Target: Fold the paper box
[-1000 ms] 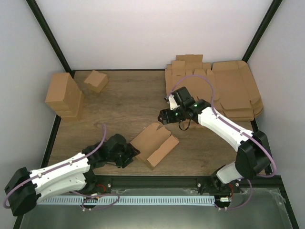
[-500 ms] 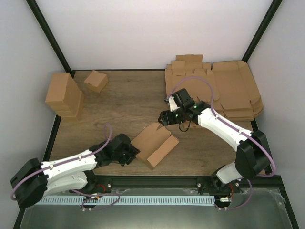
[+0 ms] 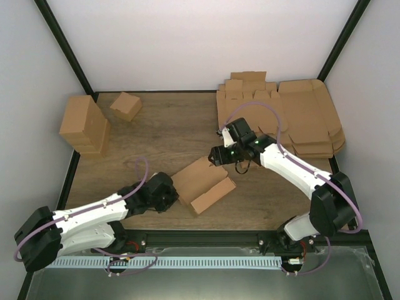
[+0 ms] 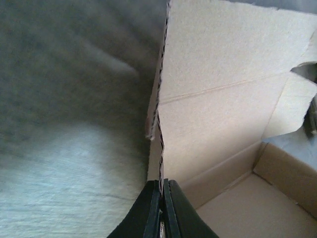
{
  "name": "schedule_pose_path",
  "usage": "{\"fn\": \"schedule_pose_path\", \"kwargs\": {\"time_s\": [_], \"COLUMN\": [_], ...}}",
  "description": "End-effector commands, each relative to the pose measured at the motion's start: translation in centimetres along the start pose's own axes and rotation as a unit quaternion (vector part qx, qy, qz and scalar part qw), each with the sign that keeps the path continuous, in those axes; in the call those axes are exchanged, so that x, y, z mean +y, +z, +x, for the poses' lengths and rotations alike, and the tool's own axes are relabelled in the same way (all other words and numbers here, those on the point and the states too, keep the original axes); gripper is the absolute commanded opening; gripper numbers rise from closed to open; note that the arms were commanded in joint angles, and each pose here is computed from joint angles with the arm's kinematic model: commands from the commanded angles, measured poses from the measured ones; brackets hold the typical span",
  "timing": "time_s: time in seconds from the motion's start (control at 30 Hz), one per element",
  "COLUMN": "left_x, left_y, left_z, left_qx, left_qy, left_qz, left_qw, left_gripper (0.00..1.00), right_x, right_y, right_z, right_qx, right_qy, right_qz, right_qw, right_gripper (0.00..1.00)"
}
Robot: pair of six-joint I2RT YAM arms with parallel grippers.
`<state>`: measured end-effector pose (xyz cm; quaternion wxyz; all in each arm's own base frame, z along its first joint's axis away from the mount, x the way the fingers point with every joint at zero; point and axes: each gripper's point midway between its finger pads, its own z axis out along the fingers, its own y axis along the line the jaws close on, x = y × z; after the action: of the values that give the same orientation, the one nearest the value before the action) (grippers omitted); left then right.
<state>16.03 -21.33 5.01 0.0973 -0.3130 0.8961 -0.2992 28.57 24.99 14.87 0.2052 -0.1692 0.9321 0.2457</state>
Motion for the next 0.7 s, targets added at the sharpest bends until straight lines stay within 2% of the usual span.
{"fn": "schedule_pose_path", "kwargs": {"time_s": [0.0, 0.1, 0.23, 0.33, 0.43, 0.53, 0.6, 0.67], "left_x": [-3.6, -5.9, -8.2, -9.0, -9.8, -9.6, -9.4, -9.3], "left_y": [-2.3, -3.7, -5.6, -6.2, -6.2, -5.7, -5.5, -5.3], "left_z": [-3.0, -4.7, -6.9, -7.3, -7.0, -6.7, -6.5, -6.3], "left_qx": [-0.094, -0.15, -0.223, -0.245, -0.245, -0.236, -0.229, -0.223], "left_qy": [0.095, 0.178, 0.298, 0.37, 0.424, 0.458, 0.473, 0.487], "left_qz": [0.01, 0.018, 0.005, -0.002, 0.005, 0.001, -0.001, 0.0], "left_qw": [0.991, 0.972, 0.928, 0.896, 0.872, 0.857, 0.851, 0.844], "left_gripper": [0.04, 0.04, 0.04, 0.04, 0.04, 0.04, 0.04, 0.04], "right_x": [0.2, 0.2, 0.4, 0.7, 0.3, -1.3, -1.2, -0.9], "right_y": [-2.1, -3.2, -4.2, -5.0, -5.4, -4.3, -3.4, -3.1], "right_z": [-1.8, -2.2, -2.0, -1.3, -0.7, -0.6, -0.6, -1.1], "right_qx": [-0.058, -0.092, -0.138, -0.187, -0.224, -0.193, -0.166, -0.163], "right_qy": [-0.008, -0.007, -0.032, -0.062, -0.087, -0.064, -0.064, -0.079], "right_qz": [0.0, -0.003, -0.016, -0.035, -0.035, -0.027, -0.063, -0.081], "right_qw": [0.998, 0.996, 0.99, 0.98, 0.97, 0.979, 0.982, 0.98], "right_gripper": [0.69, 0.69, 0.71, 0.77, 0.77, 0.77, 0.77, 0.78]}}
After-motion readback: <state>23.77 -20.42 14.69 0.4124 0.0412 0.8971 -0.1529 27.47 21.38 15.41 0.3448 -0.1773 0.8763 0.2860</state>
